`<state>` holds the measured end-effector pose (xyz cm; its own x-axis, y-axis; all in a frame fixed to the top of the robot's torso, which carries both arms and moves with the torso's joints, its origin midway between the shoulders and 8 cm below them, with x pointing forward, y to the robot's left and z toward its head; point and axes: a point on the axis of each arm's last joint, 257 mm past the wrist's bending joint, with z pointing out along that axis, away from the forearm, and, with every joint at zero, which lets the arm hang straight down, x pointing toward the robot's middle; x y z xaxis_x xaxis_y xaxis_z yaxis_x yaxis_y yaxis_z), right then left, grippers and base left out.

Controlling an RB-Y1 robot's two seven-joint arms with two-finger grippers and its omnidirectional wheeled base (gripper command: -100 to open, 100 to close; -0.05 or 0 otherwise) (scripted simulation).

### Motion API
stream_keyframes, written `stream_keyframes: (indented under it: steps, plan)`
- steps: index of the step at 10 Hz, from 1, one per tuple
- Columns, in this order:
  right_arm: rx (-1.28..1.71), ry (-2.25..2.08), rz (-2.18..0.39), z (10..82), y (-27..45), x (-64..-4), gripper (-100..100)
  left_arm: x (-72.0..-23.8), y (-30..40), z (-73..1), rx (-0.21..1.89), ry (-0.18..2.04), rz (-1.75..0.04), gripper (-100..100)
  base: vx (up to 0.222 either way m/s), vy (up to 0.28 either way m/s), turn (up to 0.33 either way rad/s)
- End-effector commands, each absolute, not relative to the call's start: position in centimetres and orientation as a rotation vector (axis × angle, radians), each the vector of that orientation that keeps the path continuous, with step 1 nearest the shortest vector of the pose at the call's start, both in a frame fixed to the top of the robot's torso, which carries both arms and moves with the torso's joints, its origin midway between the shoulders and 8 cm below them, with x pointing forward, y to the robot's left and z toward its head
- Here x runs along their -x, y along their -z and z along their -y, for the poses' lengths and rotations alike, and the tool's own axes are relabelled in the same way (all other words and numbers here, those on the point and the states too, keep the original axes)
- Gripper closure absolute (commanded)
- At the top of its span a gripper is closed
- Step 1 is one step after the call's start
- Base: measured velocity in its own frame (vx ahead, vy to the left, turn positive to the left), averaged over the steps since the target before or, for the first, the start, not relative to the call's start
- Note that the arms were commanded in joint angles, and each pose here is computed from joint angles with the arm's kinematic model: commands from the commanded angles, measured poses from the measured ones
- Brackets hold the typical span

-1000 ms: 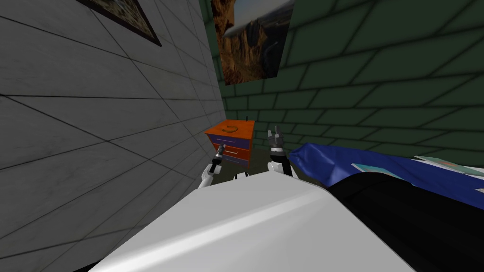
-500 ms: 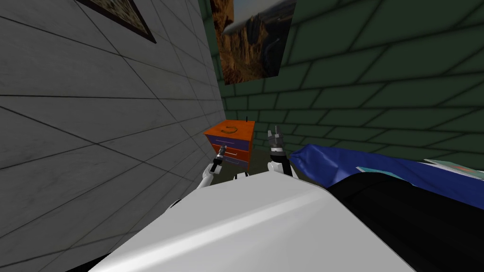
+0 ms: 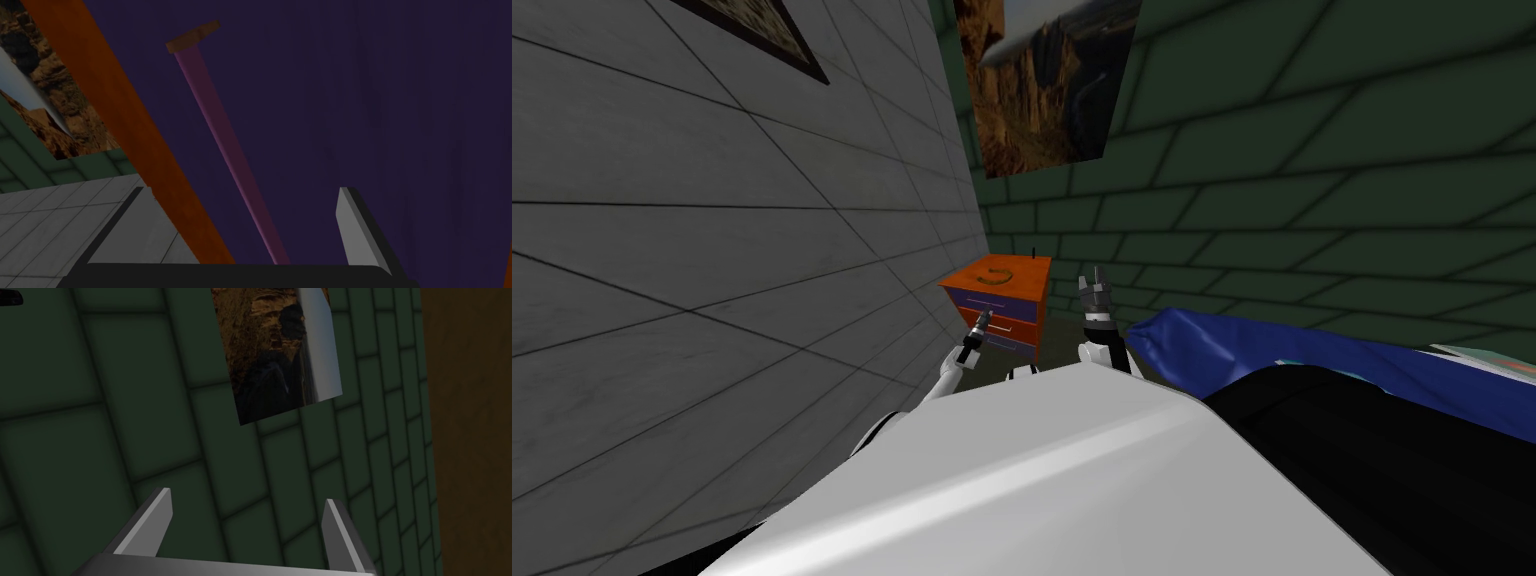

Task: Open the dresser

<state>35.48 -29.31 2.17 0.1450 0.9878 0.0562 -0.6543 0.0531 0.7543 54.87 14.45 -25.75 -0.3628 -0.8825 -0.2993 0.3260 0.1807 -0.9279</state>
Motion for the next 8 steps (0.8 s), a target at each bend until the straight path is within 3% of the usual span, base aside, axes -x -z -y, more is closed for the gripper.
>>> stream_keyframes:
  steps: [1,5,6,8]
  plan:
    - [-0.743,-1.354,-0.566,29.3,-2.2,-35.5,0,-55.1,26.7,-14.6,0.572,1.416,-1.418,-100,0.036,-0.027,0.018]
    - [-0.743,-1.354,-0.566,29.3,-2.2,-35.5,0,-55.8,26.2,-14.8,0.57,1.413,-1.418,-100,0.026,-0.022,-0.009]
    - [-0.743,-1.354,-0.566,29.3,-2.2,-35.5,0,-55.9,26.2,-14.8,0.572,1.412,-1.418,100,0.0,0.0,0.0]
    - [-0.742,-1.354,-0.566,29.3,-2.2,-35.5,0,-56.0,25.9,-14.8,0.567,1.418,-1.421,100,-0.108,0.041,0.028]
